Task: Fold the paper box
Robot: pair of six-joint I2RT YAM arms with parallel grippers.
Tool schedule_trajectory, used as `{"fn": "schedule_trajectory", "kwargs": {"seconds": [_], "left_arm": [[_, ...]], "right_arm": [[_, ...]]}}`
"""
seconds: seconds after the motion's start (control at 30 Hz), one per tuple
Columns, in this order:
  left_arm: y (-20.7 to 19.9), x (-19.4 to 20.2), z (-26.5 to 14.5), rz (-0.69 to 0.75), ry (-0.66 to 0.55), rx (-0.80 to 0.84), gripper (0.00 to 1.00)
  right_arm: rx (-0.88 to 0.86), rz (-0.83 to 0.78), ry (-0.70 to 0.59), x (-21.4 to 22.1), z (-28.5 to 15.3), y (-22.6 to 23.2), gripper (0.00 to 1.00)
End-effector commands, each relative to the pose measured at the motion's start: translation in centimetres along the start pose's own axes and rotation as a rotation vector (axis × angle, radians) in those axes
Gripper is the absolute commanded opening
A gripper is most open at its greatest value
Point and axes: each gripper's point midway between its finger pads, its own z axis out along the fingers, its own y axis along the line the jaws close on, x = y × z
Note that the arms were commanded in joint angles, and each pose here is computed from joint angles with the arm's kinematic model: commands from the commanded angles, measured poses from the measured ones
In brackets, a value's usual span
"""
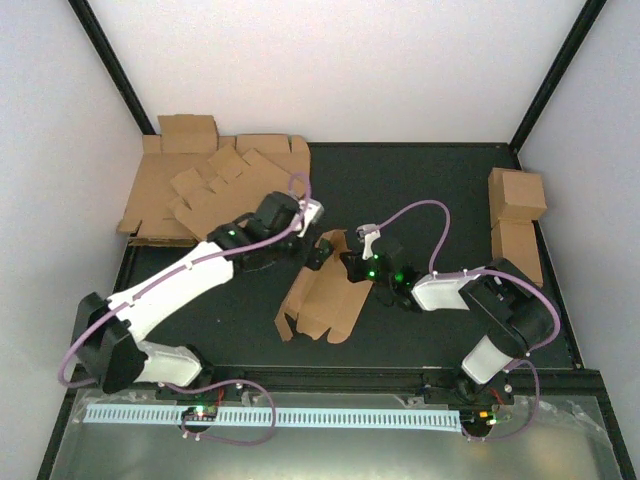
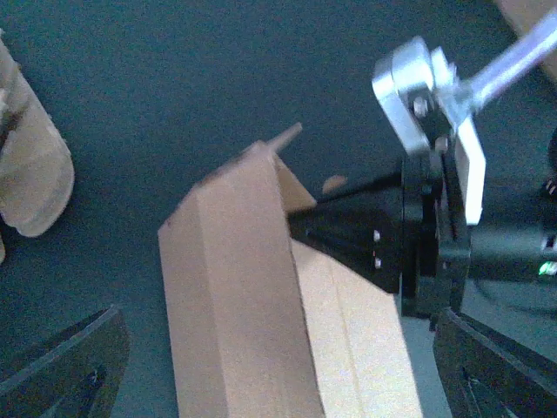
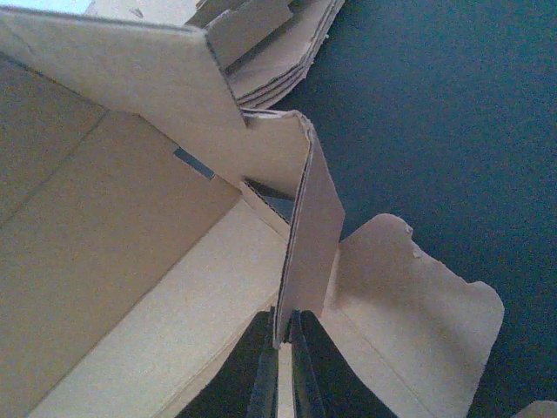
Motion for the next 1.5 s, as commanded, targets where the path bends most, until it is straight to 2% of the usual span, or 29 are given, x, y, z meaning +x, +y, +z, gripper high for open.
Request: {"fn": "schedule_trajectory", "kwargs": {"seconds": [0.0,0.1,0.23,0.33,0.63,1.07,1.23,1.37,1.47], "left_arm": [[-0.4,-1.7,-1.9,-0.133,-0.08,0.191,0.98],[1.2,-1.5,-2.5,-0.217,-0.104,0.23,0.93],[3.1,-0.1,-2.1,-0.316,-0.09,0.257,0.81],[3.5,0.8,-1.5,-0.344,-0.074,0.283,0.79],[2.6,2.5,-0.2,-0.343,-0.016,0.352,0.79],[3.2,5.3,2.6,-0.359,0.089,0.338,0.79],[3.4,5.7,2.8,-0.351,0.102,0.328,0.85],[2.8,4.6,1.7,-0.333,0.051,0.353,0.91],[2.8,4.5,1.5,-0.325,0.054,0.354,0.92]], "right_arm": [[-0.016,-0.03,-0.038,-1.4,-0.1,1.1,0.09],[-0.015,-0.033,-0.039,-1.5,0.0,1.1,0.09],[-0.017,-0.034,-0.036,-1.4,0.0,1.2,0.09],[-0.017,-0.035,-0.035,-1.4,0.0,1.2,0.09],[-0.016,-0.041,-0.034,-1.3,0.0,1.4,0.09],[-0.013,-0.054,-0.032,-1.4,0.1,1.7,0.09],[-0.014,-0.058,-0.031,-1.5,0.1,1.9,0.09],[-0.009,-0.069,-0.033,-1.8,0.0,2.2,0.08],[0.009,-0.081,-0.029,-2.1,0.0,2.4,0.09]]}}
